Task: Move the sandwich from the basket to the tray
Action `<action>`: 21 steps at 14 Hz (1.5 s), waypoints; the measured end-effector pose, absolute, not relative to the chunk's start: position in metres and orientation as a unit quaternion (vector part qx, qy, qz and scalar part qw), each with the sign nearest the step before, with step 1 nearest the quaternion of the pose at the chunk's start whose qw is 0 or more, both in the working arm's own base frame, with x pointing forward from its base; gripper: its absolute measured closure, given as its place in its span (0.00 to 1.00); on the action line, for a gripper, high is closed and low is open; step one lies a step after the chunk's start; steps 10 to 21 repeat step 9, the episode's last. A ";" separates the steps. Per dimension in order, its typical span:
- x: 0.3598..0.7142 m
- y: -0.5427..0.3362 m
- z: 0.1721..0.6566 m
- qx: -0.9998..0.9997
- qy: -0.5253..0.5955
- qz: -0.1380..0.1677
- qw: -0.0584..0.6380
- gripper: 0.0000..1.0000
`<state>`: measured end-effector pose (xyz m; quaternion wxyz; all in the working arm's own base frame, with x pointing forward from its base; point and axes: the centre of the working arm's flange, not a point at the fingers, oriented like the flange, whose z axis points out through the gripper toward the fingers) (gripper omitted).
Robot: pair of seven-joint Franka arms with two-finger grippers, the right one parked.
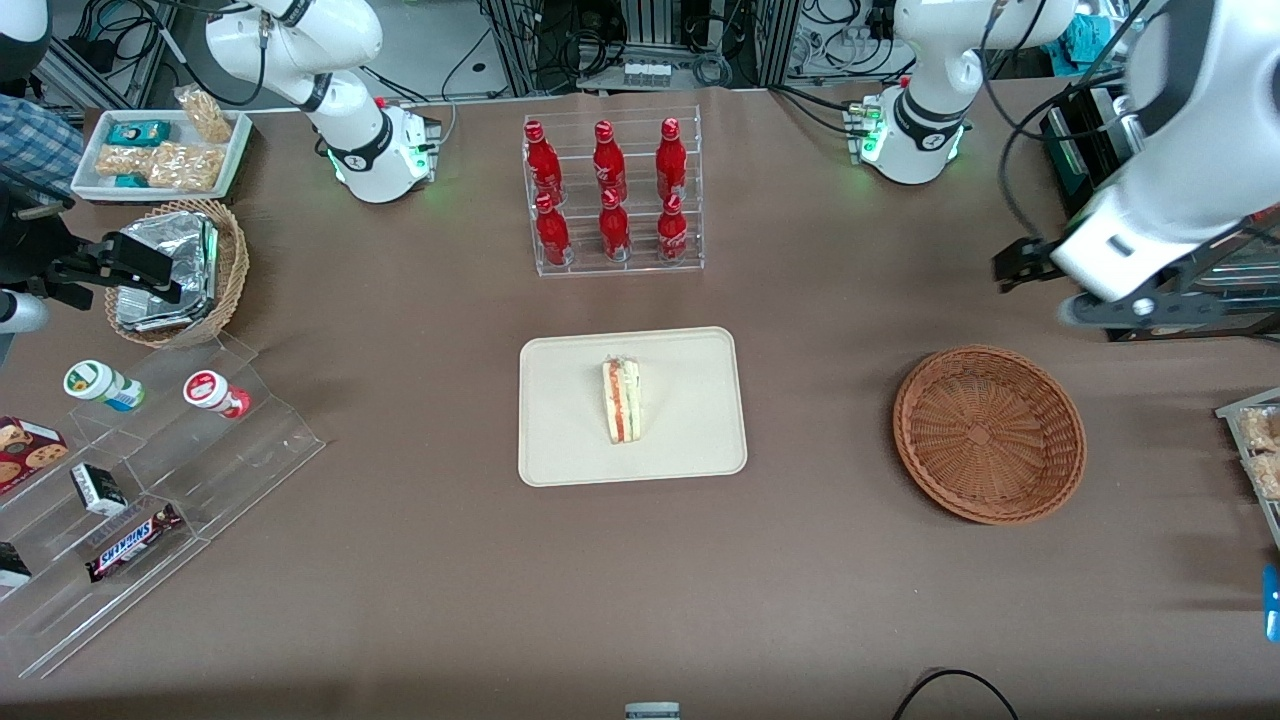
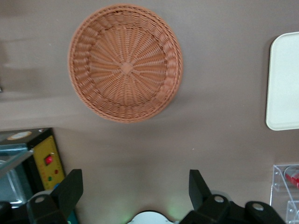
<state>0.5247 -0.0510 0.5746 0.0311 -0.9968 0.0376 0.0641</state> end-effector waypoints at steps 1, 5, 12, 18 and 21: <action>0.524 -0.041 0.585 -0.997 0.036 0.058 0.025 0.00; 0.527 -0.019 0.615 -0.999 0.014 0.031 -0.028 0.00; 0.528 -0.015 0.618 -0.999 0.015 0.028 -0.034 0.00; 0.528 -0.015 0.618 -0.999 0.015 0.028 -0.034 0.00; 0.528 -0.015 0.618 -0.999 0.015 0.028 -0.034 0.00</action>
